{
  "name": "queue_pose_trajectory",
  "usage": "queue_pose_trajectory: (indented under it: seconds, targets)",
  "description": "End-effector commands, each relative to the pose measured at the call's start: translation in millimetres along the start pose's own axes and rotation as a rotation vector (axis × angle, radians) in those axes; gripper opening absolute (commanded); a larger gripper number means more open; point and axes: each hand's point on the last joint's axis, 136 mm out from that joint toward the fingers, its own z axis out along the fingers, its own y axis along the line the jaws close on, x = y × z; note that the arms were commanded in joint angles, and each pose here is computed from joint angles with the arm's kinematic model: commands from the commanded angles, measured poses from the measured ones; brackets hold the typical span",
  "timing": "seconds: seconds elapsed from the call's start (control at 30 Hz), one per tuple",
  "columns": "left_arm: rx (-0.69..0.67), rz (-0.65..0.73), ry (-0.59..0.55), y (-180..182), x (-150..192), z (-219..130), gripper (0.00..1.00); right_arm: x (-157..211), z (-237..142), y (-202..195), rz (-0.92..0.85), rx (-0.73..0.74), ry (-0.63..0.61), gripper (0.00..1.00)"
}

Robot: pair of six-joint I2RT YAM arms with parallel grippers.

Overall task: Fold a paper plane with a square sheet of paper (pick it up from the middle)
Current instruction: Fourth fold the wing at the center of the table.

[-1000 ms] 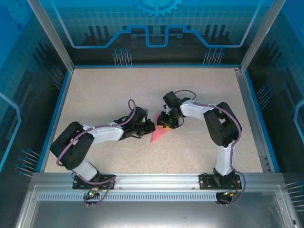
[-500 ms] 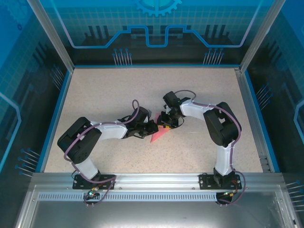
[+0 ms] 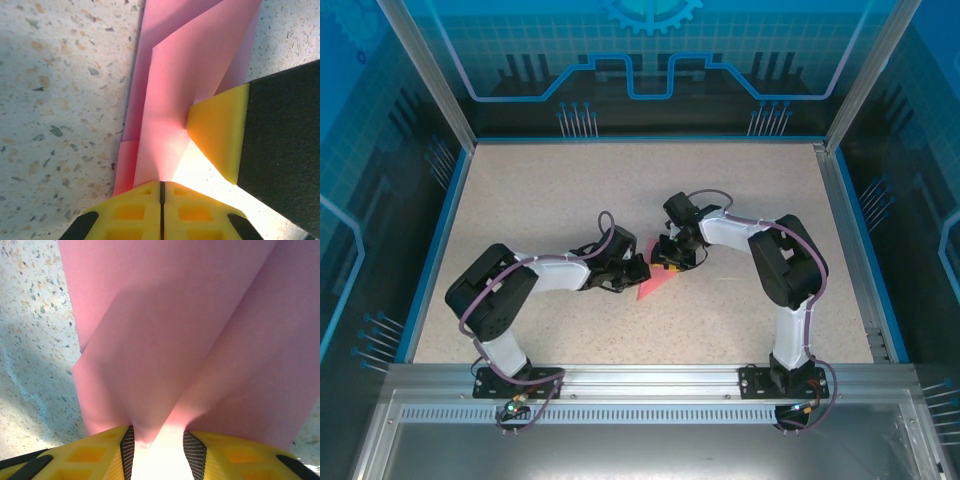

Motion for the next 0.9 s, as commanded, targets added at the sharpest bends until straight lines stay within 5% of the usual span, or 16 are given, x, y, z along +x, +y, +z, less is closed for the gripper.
queue_pose_trajectory:
  seconds: [0.0, 0.87]
  targets:
    - [-0.04, -0.01, -0.001, 6.4, -5.3, 2.5, 0.07, 25.9, 40.0, -72.9, 0.076, 0.251, 0.092, 0.38]
    - [-0.089, -0.042, 0.03, 24.5, 3.3, 9.8, 0.05, 28.6, 44.1, -77.7, 0.081, 0.269, 0.113, 0.37]
